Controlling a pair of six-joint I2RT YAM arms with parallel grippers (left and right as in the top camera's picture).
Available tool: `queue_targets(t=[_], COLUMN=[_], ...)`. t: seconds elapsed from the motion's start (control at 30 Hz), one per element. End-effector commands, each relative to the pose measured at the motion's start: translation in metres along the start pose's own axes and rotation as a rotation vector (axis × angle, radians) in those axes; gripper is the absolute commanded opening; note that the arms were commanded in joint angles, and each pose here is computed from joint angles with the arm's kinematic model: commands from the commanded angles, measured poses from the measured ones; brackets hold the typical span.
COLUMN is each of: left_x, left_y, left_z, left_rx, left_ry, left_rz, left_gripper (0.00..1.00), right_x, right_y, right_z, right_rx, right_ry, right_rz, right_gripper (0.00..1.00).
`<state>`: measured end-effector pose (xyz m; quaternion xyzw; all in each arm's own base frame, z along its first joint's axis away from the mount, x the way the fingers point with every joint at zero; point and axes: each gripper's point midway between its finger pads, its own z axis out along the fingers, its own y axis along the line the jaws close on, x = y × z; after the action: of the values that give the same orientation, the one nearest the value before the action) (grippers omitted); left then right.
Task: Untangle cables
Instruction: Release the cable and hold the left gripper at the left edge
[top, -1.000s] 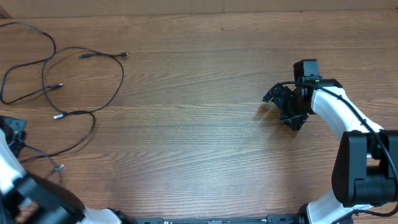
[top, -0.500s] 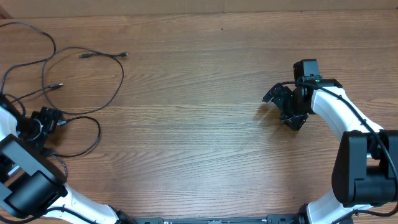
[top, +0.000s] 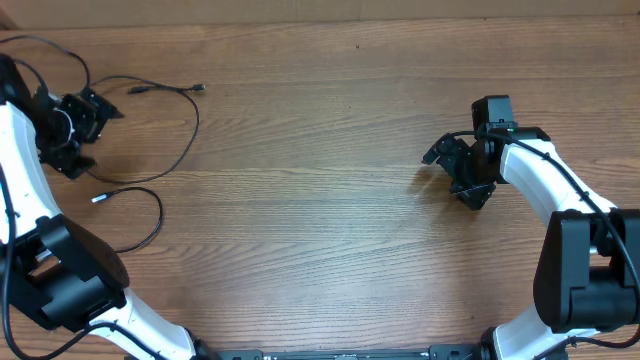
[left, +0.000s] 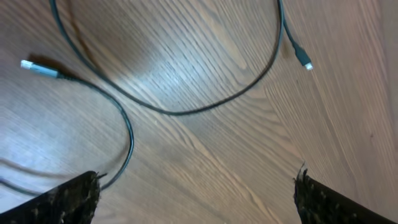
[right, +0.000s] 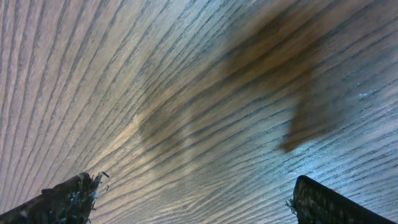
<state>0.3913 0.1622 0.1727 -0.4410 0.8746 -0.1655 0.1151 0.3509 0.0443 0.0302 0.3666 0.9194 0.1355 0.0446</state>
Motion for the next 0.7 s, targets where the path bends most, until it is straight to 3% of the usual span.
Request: queue_targets(t=[0.0,0.37,0.67], left_x=[-0.006,-0.001,0.018], left_y=[-0.006,-0.01,-0.052], left_z=[-0.03,-0.054,-0.088], left_rx=[-0.008,-0.021,0.124], left_ry=[-0.054,-0.07,-0.127], left_rz=[0.024,0.028,0.12], left_gripper=[1.0,1.0,1.0], right_x=[0.001,0.001,0.001], right_y=[0.0,0.0,0.0], right_z=[0.001,0.001,0.001], right_rx=[0.006,0.006,0.006], right_ry=[-0.007,-0.007,-0.007], right_rz=[-0.014,-0.014,-0.014], right_gripper=[1.0,1.0,1.0])
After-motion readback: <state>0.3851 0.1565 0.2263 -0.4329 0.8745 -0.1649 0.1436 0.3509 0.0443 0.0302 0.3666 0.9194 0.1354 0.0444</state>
